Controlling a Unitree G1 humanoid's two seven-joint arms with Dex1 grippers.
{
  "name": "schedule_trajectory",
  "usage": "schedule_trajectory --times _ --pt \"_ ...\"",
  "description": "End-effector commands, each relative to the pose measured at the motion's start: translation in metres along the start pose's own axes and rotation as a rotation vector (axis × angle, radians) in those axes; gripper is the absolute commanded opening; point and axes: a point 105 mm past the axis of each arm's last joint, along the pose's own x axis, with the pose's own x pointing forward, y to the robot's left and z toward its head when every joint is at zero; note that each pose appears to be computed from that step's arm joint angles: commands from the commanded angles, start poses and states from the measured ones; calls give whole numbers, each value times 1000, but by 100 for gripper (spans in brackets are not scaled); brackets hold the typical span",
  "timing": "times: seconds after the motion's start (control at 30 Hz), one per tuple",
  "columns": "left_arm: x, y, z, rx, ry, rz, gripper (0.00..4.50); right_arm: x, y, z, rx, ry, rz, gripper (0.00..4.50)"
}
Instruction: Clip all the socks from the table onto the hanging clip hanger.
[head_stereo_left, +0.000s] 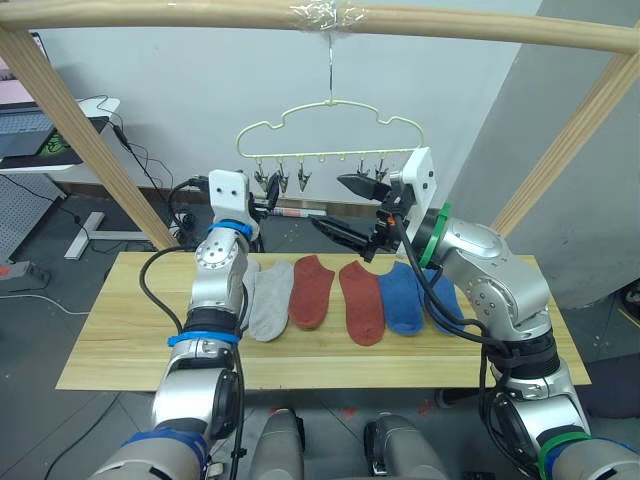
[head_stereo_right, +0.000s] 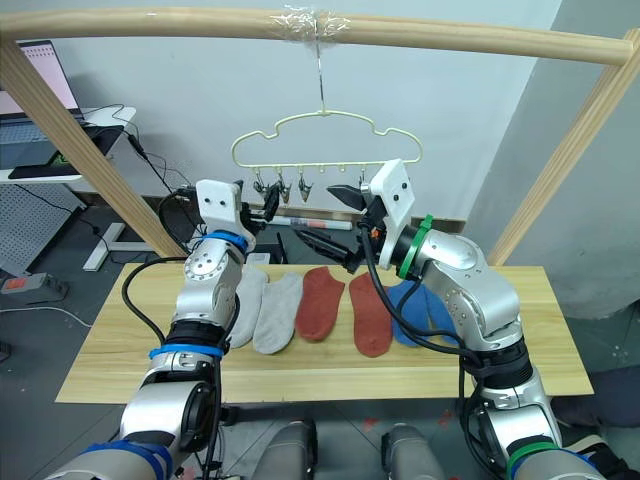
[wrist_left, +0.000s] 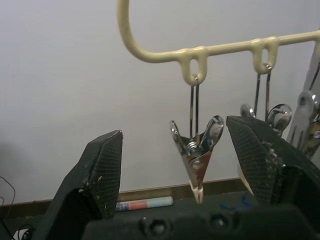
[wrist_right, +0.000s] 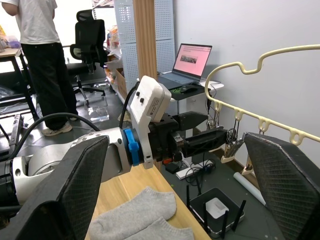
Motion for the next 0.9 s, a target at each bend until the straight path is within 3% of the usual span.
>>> schedule_trajectory --times 0.03,0.17,0.27,0.4,0.9 --pt "7 -4 17 4 -58 -14 367 -1 -1 16 -32 -55 -6 450" --pt "7 -2 17 4 -58 -9 367 -1 -3 17 -31 -58 -9 450" --pt "7 -2 17 1 -60 -12 309 -1 -3 16 -30 -57 -11 450" --pt "6 -3 16 -5 -57 -22 192 -1 -3 16 -30 -57 -14 450" --pt "7 -6 17 16 -59 -38 192 -2 -5 17 -24 -60 -21 450"
